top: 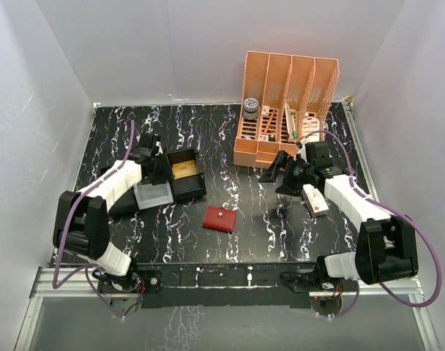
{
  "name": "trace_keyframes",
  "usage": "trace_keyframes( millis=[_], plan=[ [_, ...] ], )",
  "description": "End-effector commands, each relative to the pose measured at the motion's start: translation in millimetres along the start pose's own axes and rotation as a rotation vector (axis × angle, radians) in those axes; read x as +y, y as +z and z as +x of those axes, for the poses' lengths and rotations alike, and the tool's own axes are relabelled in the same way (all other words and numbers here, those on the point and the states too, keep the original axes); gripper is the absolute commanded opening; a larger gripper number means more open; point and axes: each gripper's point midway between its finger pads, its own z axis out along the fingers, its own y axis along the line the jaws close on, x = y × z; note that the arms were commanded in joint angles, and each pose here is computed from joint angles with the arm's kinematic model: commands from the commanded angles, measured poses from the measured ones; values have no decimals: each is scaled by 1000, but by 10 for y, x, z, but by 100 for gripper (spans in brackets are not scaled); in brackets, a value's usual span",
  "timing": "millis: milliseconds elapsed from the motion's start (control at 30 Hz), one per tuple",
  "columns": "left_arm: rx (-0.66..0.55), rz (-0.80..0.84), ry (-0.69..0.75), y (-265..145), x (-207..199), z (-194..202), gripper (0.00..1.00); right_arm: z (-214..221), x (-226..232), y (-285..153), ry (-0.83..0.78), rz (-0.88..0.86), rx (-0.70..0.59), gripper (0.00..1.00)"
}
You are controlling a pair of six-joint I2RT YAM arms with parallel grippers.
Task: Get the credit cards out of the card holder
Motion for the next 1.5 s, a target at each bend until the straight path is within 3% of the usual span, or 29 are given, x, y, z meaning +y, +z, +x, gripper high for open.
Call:
trace_keyframes(
  millis=[0,600,767,933,1200,1367,1467],
  plan=[
    [53,112,-16,3,-419,75,22,-14,111,-20,-39,-35,-21,88],
    [78,187,-28,79,-1298,368,23,338,121,88,-38,-10,38,89],
    [111,211,-9,129,-1513,481,23,418,-14,115,36,36,21,89],
    [124,208,13,135,-1571,536,32,477,85,135,50,-28,21,88],
    [80,187,72,-119,-1512,400,61,548,238,203,-20,-37,34,86],
    [-4,204,87,-455,-1462,252,67,737,407,357,-84,-27,37,81],
    [-61,226,71,-693,-1326,269,71,849,487,480,-137,-27,49,72]
  ],
)
